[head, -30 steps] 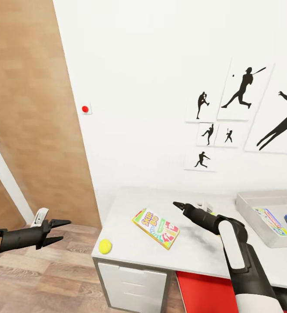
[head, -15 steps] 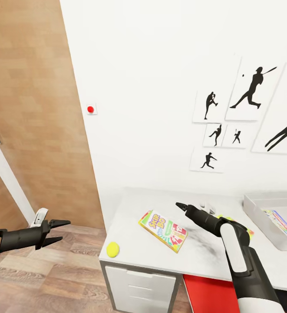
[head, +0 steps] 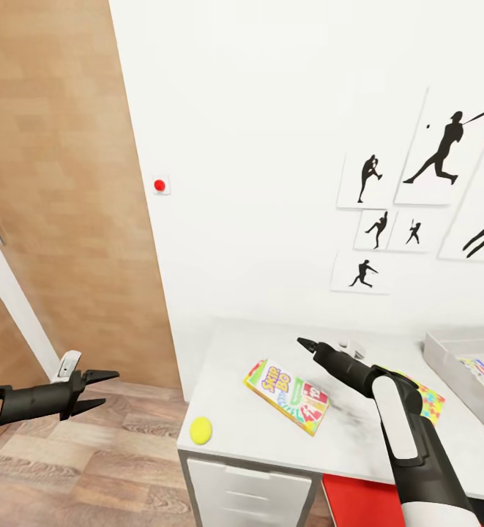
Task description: Put all the toys in the child's room - the three board games (two on the bed and one on the table), the two jigsaw puzzles on the table, and the tennis ball on the table - inside the toy box on the table in the child's room.
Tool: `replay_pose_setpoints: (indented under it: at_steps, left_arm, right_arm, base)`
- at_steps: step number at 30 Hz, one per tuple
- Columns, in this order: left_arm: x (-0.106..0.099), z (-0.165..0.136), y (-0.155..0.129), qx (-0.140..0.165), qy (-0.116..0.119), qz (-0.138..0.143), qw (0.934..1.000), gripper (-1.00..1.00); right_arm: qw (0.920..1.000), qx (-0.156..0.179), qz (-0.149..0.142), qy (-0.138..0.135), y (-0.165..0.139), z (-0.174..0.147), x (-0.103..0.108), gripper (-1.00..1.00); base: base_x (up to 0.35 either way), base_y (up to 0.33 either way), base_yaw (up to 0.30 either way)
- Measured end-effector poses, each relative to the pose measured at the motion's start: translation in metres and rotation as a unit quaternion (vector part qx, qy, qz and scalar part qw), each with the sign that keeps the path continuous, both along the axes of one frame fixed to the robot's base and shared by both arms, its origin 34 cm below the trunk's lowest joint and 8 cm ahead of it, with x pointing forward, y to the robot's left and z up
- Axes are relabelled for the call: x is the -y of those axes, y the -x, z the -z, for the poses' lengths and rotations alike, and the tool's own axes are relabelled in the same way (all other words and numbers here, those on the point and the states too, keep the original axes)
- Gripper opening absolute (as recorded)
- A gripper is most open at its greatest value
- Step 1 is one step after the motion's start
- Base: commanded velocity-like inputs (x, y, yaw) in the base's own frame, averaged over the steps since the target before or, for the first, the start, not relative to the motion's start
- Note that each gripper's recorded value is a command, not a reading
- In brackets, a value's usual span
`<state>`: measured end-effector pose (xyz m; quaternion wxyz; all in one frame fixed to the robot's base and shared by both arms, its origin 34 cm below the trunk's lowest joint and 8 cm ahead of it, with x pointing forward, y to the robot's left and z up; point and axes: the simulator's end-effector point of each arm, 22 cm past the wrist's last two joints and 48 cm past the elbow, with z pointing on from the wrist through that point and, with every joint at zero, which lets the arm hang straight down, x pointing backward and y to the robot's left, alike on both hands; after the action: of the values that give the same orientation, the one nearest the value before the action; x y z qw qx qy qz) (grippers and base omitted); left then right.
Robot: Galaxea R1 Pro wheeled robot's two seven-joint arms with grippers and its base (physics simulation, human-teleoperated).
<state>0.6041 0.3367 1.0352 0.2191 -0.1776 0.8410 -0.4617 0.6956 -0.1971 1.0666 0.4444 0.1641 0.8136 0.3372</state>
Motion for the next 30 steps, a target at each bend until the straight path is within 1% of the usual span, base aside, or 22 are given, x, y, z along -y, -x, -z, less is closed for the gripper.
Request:
replay_pose_setpoints:
  at_steps: [6,13,18,22,30]
  left_arm:
    - [0.0001,0.0004,0.0000,0.000,-0.001,0.000,1.0000,1.00]
    - [-0.0006,0.0009,0.0002,0.000,-0.003,0.000,1.0000,1.00]
    - [-0.0005,0.0009,0.0002,0.000,-0.003,0.001,1.0000,1.00]
    - [-0.0004,0.0014,0.0003,-0.001,-0.003,0.001,1.0000,1.00]
    - [-0.0008,0.0037,0.0000,-0.003,-0.004,0.001,1.0000,1.00]
  right_arm:
    - [1.0000,0.000,0.002,-0.001,-0.0004,0.0021,0.0015,1.00]
    - [1.0000,-0.001,0.004,0.000,-0.0006,0.0032,0.0030,1.00]
    - [1.0000,-0.002,0.004,0.000,-0.0003,0.0038,0.0031,1.00]
    - [1.0000,-0.002,0.004,0.000,-0.0002,0.0043,0.0033,1.00]
    - [1.0000,-0.005,0.004,0.001,-0.0005,0.0074,0.0036,1.00]
  base:
    - [0.009,0.072,0.000]
    - [0.011,0.219,0.000]
    - [0.085,0.224,-0.007]
    - [0.162,0.216,-0.151]
    - [0.211,0.167,-0.236]
